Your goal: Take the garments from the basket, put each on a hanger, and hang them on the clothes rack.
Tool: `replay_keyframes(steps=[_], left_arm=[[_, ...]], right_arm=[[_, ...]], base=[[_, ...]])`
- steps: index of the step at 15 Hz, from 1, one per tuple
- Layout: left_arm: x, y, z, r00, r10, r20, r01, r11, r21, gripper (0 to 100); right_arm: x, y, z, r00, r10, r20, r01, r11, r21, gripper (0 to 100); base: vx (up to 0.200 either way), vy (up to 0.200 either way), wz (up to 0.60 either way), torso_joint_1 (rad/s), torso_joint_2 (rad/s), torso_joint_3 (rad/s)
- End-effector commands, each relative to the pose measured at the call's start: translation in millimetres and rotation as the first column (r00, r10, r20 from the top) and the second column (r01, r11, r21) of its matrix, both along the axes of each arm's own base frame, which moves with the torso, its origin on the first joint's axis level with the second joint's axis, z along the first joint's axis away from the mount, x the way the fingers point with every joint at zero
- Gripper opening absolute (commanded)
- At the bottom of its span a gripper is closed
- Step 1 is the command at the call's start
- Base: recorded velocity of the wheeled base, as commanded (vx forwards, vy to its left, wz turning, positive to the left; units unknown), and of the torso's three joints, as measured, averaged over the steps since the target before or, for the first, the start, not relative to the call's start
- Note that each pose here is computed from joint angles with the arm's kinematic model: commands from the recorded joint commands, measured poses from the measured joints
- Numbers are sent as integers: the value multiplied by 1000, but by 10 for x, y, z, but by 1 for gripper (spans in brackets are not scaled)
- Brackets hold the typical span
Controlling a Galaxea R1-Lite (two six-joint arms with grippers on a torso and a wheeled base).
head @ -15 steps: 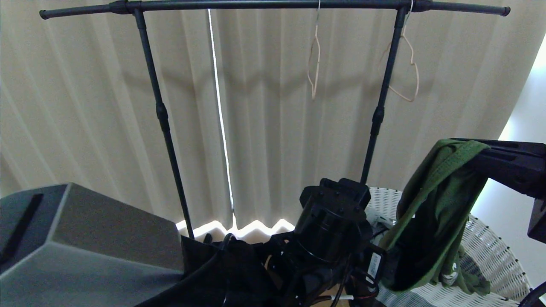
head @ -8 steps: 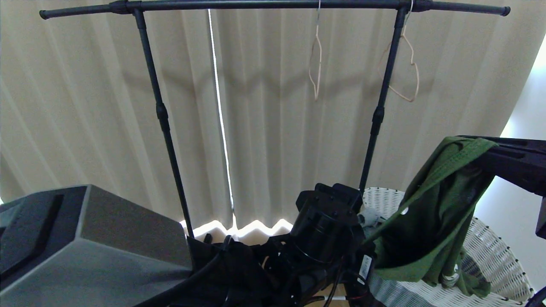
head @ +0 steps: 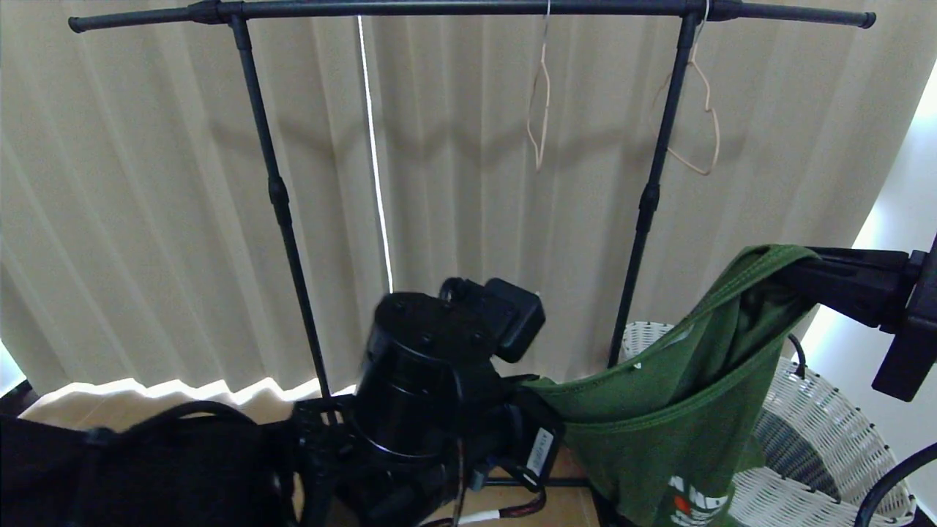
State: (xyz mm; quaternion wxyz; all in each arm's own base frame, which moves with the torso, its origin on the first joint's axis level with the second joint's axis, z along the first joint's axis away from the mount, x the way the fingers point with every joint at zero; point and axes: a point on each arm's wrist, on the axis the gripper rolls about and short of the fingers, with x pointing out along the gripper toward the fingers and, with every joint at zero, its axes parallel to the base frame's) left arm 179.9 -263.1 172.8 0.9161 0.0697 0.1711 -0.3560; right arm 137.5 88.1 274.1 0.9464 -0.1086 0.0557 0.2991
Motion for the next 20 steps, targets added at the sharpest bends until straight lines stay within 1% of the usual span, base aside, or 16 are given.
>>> replay_keyframes(steps=[1, 2, 3, 4, 5, 6, 7, 8, 9, 10, 11, 12, 15, 17, 19, 20], left_arm=[[-246, 593, 952, 991, 62, 116, -43, 985, -165, 0], [-316, 720, 1147, 989, 72, 129, -48, 982, -184, 0], [-356, 810, 1289, 987, 84, 136, -56, 980, -192, 0], [-355, 918, 1433, 982, 115, 147, -84, 976, -203, 0], [-311, 1005, 1527, 975, 157, 158, -124, 971, -203, 0], [-268, 1056, 1564, 966, 191, 173, -156, 968, -196, 0], [-174, 1149, 1555, 943, 268, 200, -237, 958, -162, 0], [-139, 1182, 1511, 932, 297, 205, -274, 952, -136, 0], [-130, 1203, 1431, 926, 317, 206, -302, 948, -100, 0], [-150, 1219, 1358, 927, 314, 204, -306, 949, -75, 0], [-185, 1225, 1333, 931, 303, 205, -296, 953, -65, 0], [-204, 1219, 1353, 932, 296, 211, -288, 955, -69, 0], [-212, 1228, 1394, 929, 298, 219, -287, 955, -81, 0], [-262, 1227, 1392, 934, 282, 220, -270, 959, -82, 0], [-291, 1233, 1421, 933, 273, 233, -260, 962, -85, 0], [-308, 1250, 1437, 930, 263, 257, -255, 965, -67, 0]], right_arm=[[69, 42, -13, 1000, 2, -10, -2, 1000, -6, 0], [80, 53, 4, 1000, 3, 2, -3, 1000, 2, 0], [117, 79, 10, 1000, 5, 10, -5, 1000, 7, 0], [157, 105, 39, 1000, 4, 29, -5, 1000, 19, 0], [196, 130, 63, 999, 4, 47, -5, 1000, 30, 0], [223, 147, 67, 999, 4, 54, -6, 999, 35, 0], [272, 178, 55, 998, 2, 56, -4, 999, 36, 0], [299, 195, 48, 998, 2, 57, -4, 999, 35, 0], [329, 214, 41, 998, 2, 60, -4, 999, 36, 0], [367, 238, 51, 997, 2, 71, -5, 999, 44, 0], [405, 263, 62, 997, 1, 82, -5, 999, 50, 0], [436, 282, 65, 996, 1, 91, -6, 998, 56, 0], [477, 308, 60, 996, 1, 91, -6, 998, 56, 0], [510, 330, 58, 996, 1, 91, -6, 998, 56, 0], [564, 364, 67, 993, -1, 115, -7, 997, 71, 0], [601, 388, 82, 990, -2, 143, -11, 996, 91, 0]], base=[[0, 0, 0, 0, 0, 0], [0, 0, 0, 0, 0, 0], [0, 0, 0, 0, 0, 0], [0, 0, 0, 0, 0, 0], [0, 0, 0, 0, 0, 0], [0, 0, 0, 0, 0, 0], [0, 0, 0, 0, 0, 0], [0, 0, 0, 0, 0, 0], [0, 0, 0, 0, 0, 0], [0, 0, 0, 0, 0, 0], [0, 0, 0, 0, 0, 0], [0, 0, 0, 0, 0, 0], [0, 0, 0, 0, 0, 0], [0, 0, 0, 0, 0, 0], [0, 0, 0, 0, 0, 0], [0, 0, 0, 0, 0, 0]])
